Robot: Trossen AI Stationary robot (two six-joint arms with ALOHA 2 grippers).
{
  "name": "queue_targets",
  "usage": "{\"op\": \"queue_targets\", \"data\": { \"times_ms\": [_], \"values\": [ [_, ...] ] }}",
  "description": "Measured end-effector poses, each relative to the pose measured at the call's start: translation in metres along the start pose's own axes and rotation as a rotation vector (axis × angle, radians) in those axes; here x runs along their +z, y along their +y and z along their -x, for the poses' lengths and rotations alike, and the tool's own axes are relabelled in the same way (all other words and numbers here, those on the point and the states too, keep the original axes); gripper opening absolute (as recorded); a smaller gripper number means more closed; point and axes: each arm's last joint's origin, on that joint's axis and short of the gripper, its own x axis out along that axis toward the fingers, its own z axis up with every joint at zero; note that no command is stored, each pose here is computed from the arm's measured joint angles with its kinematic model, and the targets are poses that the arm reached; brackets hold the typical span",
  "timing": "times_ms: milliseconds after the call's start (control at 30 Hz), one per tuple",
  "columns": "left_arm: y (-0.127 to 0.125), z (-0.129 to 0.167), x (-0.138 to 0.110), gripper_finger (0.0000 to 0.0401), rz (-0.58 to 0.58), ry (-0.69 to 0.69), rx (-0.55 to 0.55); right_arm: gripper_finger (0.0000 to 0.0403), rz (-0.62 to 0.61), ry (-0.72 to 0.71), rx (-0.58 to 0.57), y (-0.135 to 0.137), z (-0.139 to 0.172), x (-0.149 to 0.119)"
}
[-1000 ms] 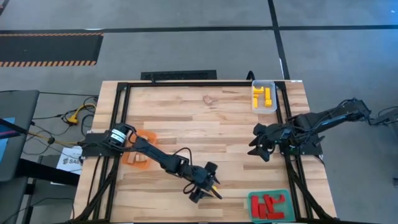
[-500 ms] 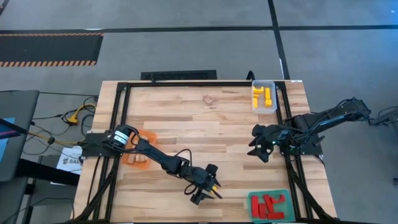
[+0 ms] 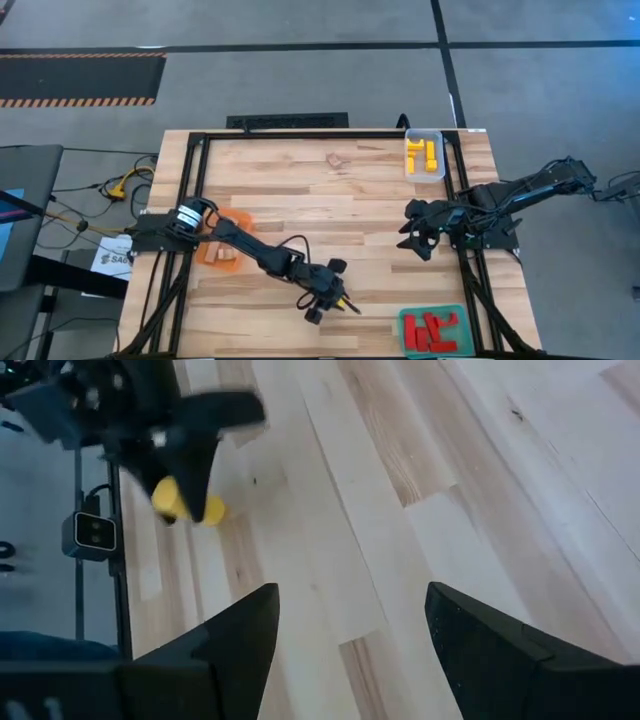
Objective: Sort & place blocks by color
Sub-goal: Put the yellow block into the transparent bin
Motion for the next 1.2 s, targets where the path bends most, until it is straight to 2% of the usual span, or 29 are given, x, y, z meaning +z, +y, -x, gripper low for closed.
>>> {"op": "queue_targets", "data": {
  "times_ms": [100, 300, 400, 533, 600, 667, 800, 900, 967, 1000, 1067, 1200],
  "values": [
    [0.008, 0.015, 0.005, 0.0103, 0.016, 0.071, 0.065, 0.0276, 0.008, 0.003, 0.008, 0.002, 0.0, -0.001],
    [0.024, 0.061, 0.027, 0.0103, -0.013, 0.177, 0.296, 0.0276, 0.073, -0.065, 0.103, 0.014, -0.002, 0.004],
    [0.033, 0.089, 0.041, 0.0103, 0.014, 0.126, 0.371, 0.0276, 0.156, -0.132, 0.168, 0.024, -0.004, 0.009],
    [0.044, 0.126, 0.045, 0.0103, 0.157, -0.018, 0.437, 0.0276, 0.256, -0.248, 0.205, 0.032, -0.008, 0.02],
    [0.044, 0.14, 0.036, 0.0103, 0.213, -0.088, 0.46, 0.0276, 0.3, -0.309, 0.19, 0.034, -0.011, 0.026],
    [0.042, 0.151, 0.018, 0.0103, 0.274, -0.096, 0.49, 0.0276, 0.337, -0.36, 0.162, 0.035, -0.017, 0.032],
    [0.029, 0.155, -0.034, 0.0103, 0.408, 0.034, 0.5, 0.0276, 0.409, -0.387, 0.098, 0.032, -0.037, 0.04],
    [0.011, 0.154, -0.063, 0.0103, 0.499, 0.15, 0.403, 0.0276, 0.413, -0.372, 0.074, 0.03, -0.053, 0.044],
    [0.001, 0.153, -0.073, 0.0103, 0.551, 0.198, 0.323, 0.0276, 0.399, -0.328, 0.087, 0.031, -0.061, 0.044],
    [-0.002, 0.152, -0.072, 0.0103, 0.579, 0.182, 0.304, 0.0276, 0.379, -0.308, 0.106, 0.033, -0.064, 0.045],
    [-0.004, 0.149, -0.057, 0.0103, 0.597, 0.046, 0.268, 0.0276, 0.35, -0.286, 0.145, 0.036, -0.07, 0.047],
    [0.001, 0.155, -0.009, 0.0103, 0.587, -0.432, 0.243, 0.0276, 0.354, -0.264, 0.201, 0.039, -0.083, 0.047]
  ]
}}
